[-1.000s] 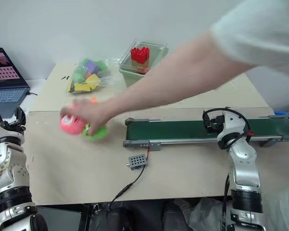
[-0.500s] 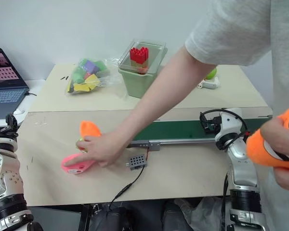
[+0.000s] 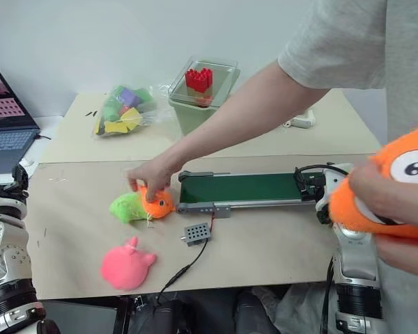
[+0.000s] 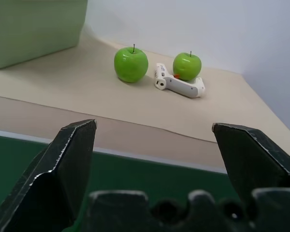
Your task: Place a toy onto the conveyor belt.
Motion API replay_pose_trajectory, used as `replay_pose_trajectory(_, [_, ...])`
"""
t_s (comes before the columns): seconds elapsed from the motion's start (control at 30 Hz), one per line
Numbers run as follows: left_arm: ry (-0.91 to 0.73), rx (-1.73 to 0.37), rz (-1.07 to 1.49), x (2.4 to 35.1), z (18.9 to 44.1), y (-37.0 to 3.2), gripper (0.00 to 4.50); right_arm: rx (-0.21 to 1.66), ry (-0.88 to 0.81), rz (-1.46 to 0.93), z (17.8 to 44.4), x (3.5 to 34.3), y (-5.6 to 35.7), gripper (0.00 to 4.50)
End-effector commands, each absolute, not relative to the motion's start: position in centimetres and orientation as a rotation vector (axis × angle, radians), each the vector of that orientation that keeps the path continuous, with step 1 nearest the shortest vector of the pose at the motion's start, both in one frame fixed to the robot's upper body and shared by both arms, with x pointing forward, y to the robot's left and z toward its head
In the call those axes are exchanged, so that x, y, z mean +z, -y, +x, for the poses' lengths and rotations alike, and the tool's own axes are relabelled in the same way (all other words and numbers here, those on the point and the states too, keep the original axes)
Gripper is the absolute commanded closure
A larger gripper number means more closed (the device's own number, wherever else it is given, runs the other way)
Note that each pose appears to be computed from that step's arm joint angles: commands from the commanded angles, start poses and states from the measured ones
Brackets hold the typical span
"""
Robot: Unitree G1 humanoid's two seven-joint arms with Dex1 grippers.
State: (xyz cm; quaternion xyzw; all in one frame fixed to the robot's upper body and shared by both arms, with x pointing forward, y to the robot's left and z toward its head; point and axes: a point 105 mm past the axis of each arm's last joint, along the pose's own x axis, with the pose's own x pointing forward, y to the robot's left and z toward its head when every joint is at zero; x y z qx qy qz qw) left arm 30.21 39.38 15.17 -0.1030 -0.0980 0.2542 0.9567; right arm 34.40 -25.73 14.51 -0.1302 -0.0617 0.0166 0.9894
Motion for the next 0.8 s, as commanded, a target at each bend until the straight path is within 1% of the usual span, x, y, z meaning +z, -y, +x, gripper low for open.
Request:
replay_pose_trajectory(0.03, [0.216,0.477,-0.198,15.9,30.2,-38.6,0.8,0.035,0.176,-0.269,34.4,16.1,25.7,0.0])
replay_pose_trajectory(0.13, [0.204,0.471,-0.21,15.3,30.2,-37.9,0.8,0.05,0.186,-0.266,34.5,16.5,25.4,0.0])
replay_pose_trajectory(0.23, [0.196,0.471,-0.225,14.5,30.1,-37.4,0.8,0.039,0.176,-0.266,34.4,16.2,25.7,0.0])
replay_pose_trajectory(0.37, [0.2,0.469,-0.247,14.3,30.3,-37.1,0.8,0.043,0.18,-0.265,34.7,16.3,25.3,0.0])
replay_pose_trajectory(0.5, [0.202,0.48,-0.247,14.4,30.2,-37.8,0.8,0.042,0.188,-0.265,34.5,16.6,25.2,0.0])
replay_pose_trajectory(0.6, [0.197,0.502,-0.257,14.1,30.3,-38.4,0.8,0.028,0.171,-0.264,34.3,16.0,25.3,0.0])
replay_pose_trajectory(0.8, [0.197,0.448,-0.26,14.3,31.5,-37.2,0.8,0.01,0.179,-0.255,34.1,16.2,25.5,0.0])
